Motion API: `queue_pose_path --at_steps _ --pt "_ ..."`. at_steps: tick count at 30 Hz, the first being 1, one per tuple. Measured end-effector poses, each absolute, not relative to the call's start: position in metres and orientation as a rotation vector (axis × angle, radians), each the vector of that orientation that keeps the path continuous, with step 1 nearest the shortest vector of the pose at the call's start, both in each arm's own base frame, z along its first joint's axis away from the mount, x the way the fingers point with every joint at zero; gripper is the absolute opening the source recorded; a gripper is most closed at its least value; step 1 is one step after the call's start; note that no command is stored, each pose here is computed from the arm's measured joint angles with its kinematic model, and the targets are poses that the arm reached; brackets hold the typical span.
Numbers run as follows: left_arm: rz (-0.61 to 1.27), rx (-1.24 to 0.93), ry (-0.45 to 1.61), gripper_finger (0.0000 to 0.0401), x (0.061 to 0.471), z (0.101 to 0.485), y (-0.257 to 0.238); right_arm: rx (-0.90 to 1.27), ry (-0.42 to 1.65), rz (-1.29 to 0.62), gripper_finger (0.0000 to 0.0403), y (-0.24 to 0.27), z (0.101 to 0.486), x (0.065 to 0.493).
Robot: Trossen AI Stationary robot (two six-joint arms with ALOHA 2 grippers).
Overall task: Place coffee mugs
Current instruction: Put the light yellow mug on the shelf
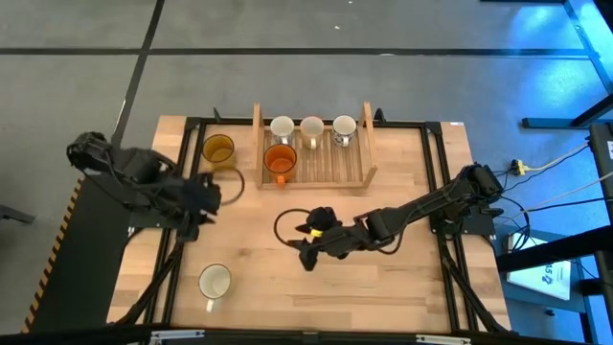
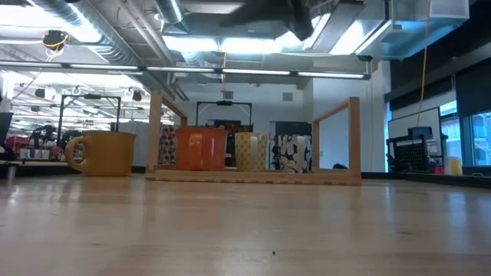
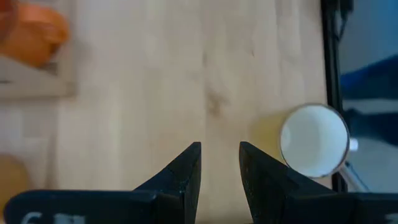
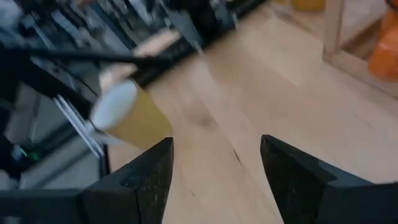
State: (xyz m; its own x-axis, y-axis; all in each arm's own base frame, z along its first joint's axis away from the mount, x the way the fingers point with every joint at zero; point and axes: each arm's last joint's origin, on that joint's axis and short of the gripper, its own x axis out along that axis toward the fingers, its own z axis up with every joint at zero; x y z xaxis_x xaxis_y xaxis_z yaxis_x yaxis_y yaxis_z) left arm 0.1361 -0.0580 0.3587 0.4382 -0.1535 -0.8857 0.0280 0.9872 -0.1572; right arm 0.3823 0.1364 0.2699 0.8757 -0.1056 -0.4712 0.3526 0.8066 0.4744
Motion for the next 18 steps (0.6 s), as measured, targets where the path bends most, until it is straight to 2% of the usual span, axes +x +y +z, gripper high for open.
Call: queue_pose_path --at_steps 7,18 --pt "-0.233 -0.052 1.166 0.0103 0.139 0.325 -0.090 0.688 0.354 -0.247 0.0229 0.141 0.277 0.385" --pt "-0.273 -0.060 1.214 0.0103 0.154 0.296 -0.141 0.680 0.429 -0.219 0.0229 0.153 0.272 0.377"
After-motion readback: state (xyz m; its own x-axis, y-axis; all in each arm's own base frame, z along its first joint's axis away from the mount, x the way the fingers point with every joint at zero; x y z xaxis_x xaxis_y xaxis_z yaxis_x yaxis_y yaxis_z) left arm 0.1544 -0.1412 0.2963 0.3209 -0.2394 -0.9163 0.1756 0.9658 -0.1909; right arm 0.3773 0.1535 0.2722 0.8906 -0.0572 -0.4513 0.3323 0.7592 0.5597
